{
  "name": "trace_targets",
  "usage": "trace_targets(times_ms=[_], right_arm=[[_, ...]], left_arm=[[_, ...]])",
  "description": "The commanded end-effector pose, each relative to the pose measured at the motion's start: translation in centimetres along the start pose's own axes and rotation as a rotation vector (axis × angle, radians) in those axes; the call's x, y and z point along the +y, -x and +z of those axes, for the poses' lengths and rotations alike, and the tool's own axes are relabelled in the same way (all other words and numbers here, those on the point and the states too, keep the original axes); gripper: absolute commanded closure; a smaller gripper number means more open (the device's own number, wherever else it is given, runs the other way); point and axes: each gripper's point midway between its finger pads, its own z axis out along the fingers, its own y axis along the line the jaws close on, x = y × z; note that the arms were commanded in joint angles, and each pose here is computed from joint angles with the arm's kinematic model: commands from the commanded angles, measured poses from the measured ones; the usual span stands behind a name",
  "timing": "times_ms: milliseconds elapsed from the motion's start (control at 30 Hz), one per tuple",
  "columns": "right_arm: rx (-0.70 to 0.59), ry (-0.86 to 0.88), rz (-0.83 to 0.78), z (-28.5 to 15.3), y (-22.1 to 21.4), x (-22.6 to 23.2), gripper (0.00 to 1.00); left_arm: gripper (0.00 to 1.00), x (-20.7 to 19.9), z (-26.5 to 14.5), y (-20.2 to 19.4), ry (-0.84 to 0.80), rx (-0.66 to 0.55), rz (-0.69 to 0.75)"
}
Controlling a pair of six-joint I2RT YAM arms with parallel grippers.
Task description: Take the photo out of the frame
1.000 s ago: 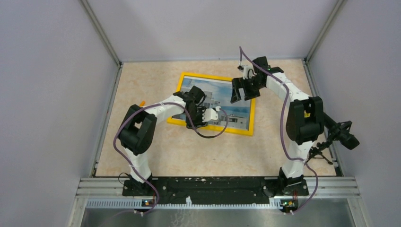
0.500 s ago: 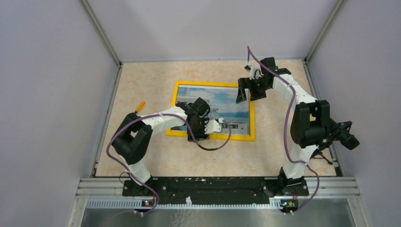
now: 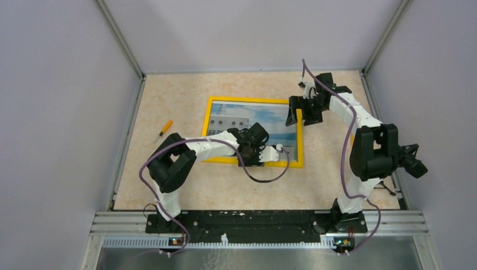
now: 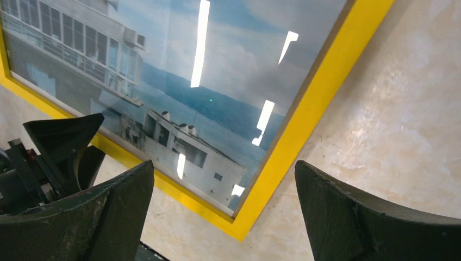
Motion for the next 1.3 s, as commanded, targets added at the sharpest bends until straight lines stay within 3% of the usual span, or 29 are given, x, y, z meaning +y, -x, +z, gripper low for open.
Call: trace_targets(times_ms=[0,333,567,733,967,1267], right_arm=[[-0.027,-0.019,0.079,-0.9,-0.4,-1.4,0.02],[0.002,0.137,0.127,-0.6,-0.3,-0.6,0.02],[0.038,0.230,0.190,0.4,-1.1,0.1,0.02],[0.069,0.327,0.233,0.8,-1.9,1.4,0.02],[0.111,0.473,0.318,1.5,-2.7,3.2,0.04],[0.172,0.513,0.363,2.7,-3.9,4.0,0.07]], left_arm=[[0.48,-1.3,2.1,-0.6,-0.039,0.030,-0.036],[1.00,0.7,-1.7,-0.2,-0.013,-0.068,-0.167],[1.00,2.9,-5.3,-0.4,0.025,-0.185,-0.235],[1.00,3.2,-7.2,0.5,0.049,-0.255,-0.205],[1.00,2.9,-8.4,0.6,0.050,-0.299,-0.179],[1.00,2.7,-9.6,1.7,0.048,-0.372,-0.155]])
